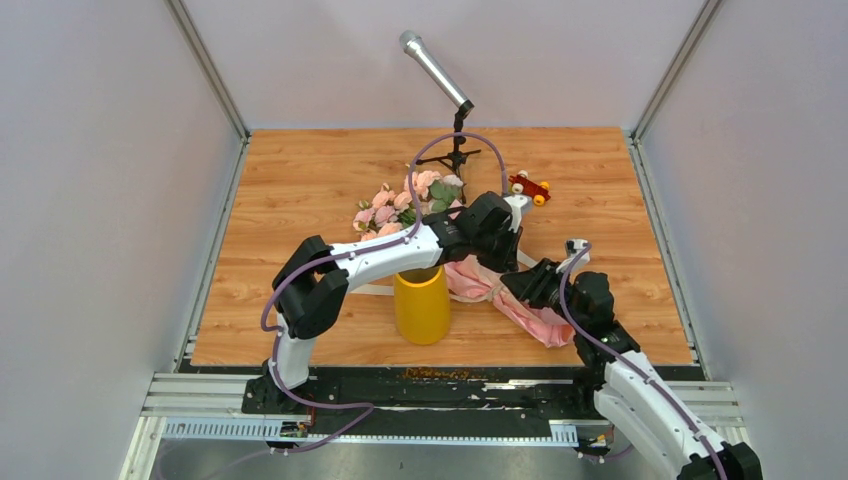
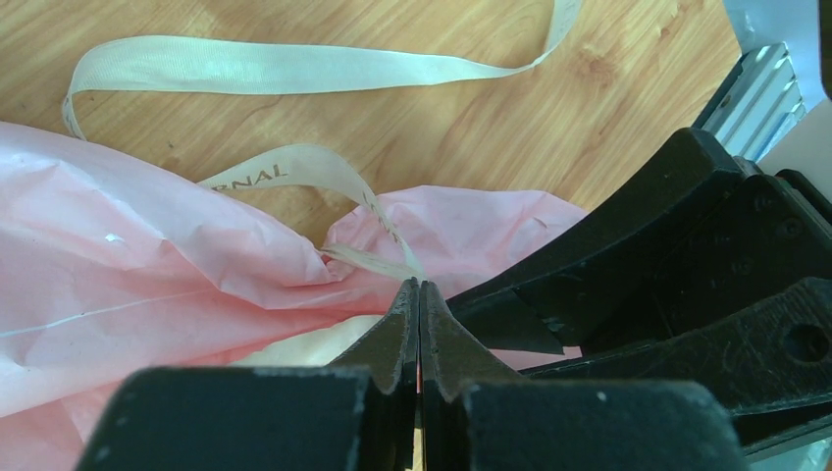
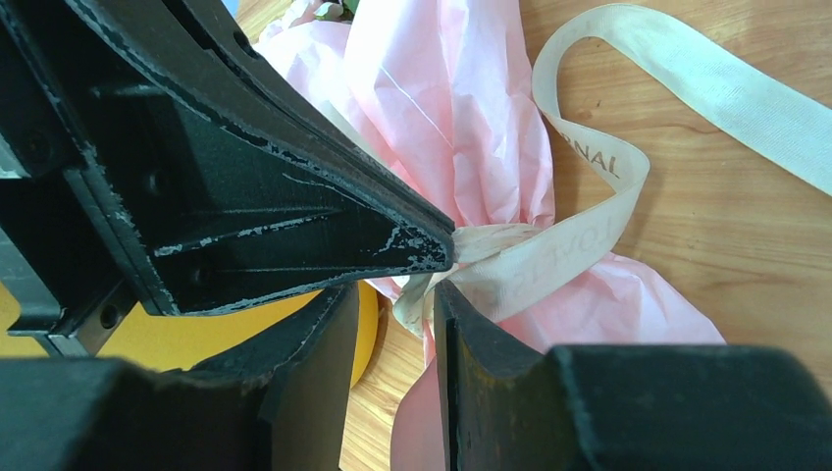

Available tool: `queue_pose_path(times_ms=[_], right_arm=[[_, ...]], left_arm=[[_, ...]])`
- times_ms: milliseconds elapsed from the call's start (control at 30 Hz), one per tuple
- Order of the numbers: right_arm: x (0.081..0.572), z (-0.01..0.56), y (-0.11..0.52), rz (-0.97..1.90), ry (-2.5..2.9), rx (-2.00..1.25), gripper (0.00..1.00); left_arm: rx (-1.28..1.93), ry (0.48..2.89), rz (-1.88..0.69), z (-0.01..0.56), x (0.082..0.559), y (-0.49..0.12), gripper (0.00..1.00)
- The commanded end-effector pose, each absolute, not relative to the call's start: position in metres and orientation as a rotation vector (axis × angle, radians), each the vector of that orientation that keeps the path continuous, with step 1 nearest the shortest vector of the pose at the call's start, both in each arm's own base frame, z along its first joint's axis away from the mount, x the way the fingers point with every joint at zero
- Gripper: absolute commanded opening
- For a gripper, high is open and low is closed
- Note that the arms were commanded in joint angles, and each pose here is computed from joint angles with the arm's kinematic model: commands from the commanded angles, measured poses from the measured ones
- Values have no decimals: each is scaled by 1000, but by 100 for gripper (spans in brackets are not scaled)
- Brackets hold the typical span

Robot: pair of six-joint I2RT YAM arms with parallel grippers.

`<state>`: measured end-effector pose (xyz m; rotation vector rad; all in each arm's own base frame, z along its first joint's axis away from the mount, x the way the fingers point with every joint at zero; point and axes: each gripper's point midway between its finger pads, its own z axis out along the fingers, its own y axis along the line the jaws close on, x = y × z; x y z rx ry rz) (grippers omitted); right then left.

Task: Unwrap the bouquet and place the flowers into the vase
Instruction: Untie the ribbon from the wrapping paper.

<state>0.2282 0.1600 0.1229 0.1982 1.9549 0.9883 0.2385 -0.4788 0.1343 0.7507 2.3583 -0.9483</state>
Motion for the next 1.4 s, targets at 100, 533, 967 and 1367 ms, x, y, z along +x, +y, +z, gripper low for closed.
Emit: queue_pose_path(times_ms=[100,533,967,1367], right_arm=[[240,147,167,1042,1831,161,35],[245,141,167,1070,1870,280,15],[241,144,150,1002,1923,400,0],[245,152,130,995,1899,501,0]], left_arm=[[730,2262,-1047,173,238,-487,0],[726,2258,-1064,173,238,-489,0],[808,2197,-953,186,240,-468,45],[877,2175,-853,182,221,-427,49]])
